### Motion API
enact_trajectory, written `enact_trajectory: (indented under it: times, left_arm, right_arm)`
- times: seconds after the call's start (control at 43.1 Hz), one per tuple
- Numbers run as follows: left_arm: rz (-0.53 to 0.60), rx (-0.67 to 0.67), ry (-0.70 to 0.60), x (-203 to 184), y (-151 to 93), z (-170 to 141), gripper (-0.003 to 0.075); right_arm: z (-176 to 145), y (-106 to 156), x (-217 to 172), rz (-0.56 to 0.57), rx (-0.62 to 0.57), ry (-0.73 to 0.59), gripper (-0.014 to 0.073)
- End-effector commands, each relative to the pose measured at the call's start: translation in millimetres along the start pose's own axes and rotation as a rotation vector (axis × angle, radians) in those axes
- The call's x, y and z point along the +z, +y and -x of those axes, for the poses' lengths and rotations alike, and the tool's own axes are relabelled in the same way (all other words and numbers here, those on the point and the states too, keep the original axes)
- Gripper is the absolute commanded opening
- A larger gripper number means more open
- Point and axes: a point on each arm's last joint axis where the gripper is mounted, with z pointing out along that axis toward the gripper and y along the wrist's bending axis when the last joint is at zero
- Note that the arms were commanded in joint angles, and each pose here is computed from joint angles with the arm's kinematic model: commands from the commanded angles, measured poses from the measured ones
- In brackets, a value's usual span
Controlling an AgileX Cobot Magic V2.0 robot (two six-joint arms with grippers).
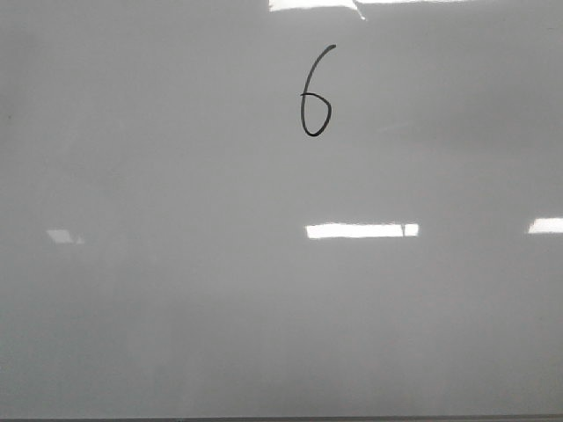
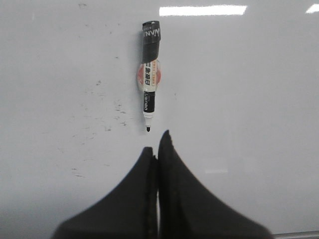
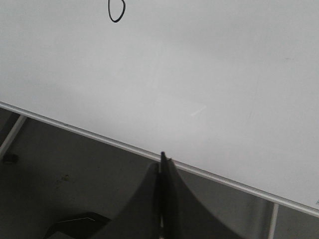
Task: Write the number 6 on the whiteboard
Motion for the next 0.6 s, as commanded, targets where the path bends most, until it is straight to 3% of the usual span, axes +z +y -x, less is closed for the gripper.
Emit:
enact_trajectory:
  times: [0.0,0.255,0.579]
  left_arm:
    - [0.021,0.045,-0.147,-18,1,8,-0.0020]
    - [0.061,0.095,-0.320,-28,5,-41,-0.0020]
    - [0.114,0.036,-0.463,-13,9,-124,-0.0020]
  right_arm:
    - [12,0,-8,-0.004,-0.006,-0.099,-0.0067]
    - [12,0,-8,-0.004,-0.006,-0.099,-0.0067]
    - [12,0,-8,-0.004,-0.006,-0.099,-0.0067]
